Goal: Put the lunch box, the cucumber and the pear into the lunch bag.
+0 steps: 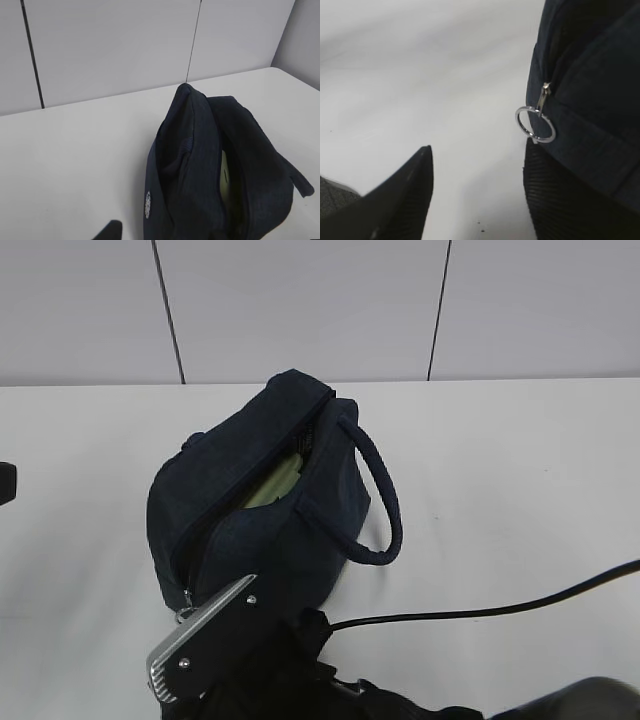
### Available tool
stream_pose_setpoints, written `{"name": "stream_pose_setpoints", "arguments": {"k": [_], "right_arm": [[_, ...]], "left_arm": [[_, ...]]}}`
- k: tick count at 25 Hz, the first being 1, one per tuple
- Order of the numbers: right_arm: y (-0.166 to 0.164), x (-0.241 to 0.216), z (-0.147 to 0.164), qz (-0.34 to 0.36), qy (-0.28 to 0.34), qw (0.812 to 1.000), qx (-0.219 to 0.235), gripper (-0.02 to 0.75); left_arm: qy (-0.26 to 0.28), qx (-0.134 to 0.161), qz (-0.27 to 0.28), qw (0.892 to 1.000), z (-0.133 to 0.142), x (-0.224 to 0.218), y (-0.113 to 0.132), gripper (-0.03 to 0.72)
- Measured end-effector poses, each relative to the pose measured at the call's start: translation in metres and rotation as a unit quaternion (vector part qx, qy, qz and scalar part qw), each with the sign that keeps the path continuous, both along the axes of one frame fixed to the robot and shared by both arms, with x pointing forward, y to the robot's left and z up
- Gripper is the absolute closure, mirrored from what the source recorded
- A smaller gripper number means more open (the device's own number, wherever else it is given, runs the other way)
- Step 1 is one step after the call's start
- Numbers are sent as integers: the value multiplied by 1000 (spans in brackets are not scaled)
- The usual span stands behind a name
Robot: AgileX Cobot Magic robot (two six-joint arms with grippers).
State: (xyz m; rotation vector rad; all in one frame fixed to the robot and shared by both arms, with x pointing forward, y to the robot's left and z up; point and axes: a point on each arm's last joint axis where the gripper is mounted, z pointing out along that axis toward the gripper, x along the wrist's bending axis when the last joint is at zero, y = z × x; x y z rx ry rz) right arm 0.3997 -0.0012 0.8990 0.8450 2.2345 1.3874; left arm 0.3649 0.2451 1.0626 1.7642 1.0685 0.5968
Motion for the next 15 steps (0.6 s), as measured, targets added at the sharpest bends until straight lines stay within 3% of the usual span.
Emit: {"name": "stream_pose_setpoints", "arguments": {"k": [15], "right_arm": [[7, 12, -11, -47, -5, 999, -7, 286]], "left_arm": [[1, -8, 2, 1000, 1, 0, 0, 373]]}}
